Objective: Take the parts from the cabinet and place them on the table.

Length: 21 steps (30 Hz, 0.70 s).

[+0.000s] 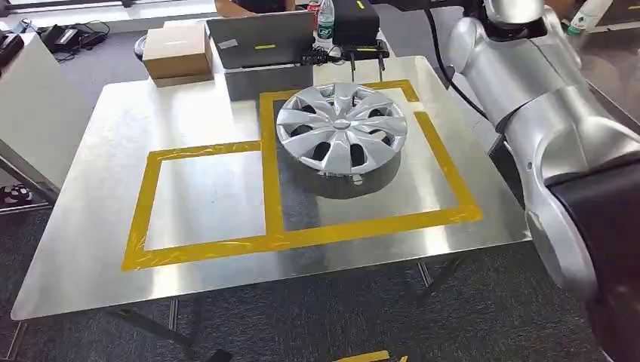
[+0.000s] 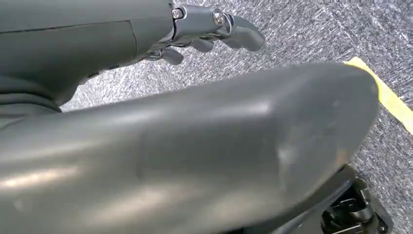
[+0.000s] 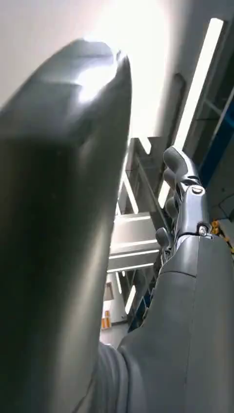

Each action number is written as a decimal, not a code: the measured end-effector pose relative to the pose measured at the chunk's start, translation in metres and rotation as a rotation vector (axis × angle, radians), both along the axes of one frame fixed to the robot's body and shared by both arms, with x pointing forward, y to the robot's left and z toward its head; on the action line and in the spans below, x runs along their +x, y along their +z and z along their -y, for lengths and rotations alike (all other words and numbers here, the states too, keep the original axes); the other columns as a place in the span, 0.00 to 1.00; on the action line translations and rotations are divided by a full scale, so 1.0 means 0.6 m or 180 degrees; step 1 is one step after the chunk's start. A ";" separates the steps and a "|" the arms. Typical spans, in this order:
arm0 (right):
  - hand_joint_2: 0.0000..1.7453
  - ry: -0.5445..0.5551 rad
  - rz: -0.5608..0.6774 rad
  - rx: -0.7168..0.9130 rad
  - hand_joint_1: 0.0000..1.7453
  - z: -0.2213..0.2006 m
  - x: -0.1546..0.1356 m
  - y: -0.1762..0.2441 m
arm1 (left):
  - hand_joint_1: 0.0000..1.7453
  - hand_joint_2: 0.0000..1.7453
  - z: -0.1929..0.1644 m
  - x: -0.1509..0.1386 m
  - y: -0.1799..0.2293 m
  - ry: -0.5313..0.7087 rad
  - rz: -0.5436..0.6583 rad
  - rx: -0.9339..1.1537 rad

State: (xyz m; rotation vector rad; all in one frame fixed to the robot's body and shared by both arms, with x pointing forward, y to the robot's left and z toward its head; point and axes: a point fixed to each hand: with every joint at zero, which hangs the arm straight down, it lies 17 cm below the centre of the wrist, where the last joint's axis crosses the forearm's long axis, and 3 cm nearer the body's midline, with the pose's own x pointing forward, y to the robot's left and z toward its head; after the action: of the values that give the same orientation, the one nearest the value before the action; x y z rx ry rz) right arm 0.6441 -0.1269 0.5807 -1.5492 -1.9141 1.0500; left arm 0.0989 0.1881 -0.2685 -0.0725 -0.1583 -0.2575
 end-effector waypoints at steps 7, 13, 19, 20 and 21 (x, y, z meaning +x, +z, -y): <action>0.00 0.0001 0.0252 0.0095 0.00 0.015 -0.013 0.035 | 0.00 0.00 -0.008 0.010 0.001 -0.0002 0.0026 0.0021; 0.00 -0.0017 0.0587 0.0149 0.00 0.045 -0.029 0.071 | 0.00 0.00 -0.009 0.016 0.001 -0.0024 0.0044 0.0032; 0.00 -0.0115 0.0529 0.0113 0.00 0.078 -0.016 0.050 | 0.00 0.00 -0.011 0.009 0.000 -0.0070 0.0027 0.0051; 0.00 -0.0119 0.0523 0.0099 0.00 0.082 -0.015 0.049 | 0.00 0.00 -0.011 0.006 -0.001 -0.0076 0.0022 0.0056; 0.00 -0.0111 0.0530 0.0087 0.00 0.084 -0.016 0.050 | 0.00 0.00 -0.012 0.005 -0.001 -0.0080 0.0019 0.0061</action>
State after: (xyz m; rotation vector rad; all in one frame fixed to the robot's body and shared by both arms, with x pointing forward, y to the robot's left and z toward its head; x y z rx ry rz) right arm 0.6347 -0.1774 0.6109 -1.6953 -1.9935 0.9012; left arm 0.1019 0.1952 -0.2691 -0.0548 -0.1608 -0.2842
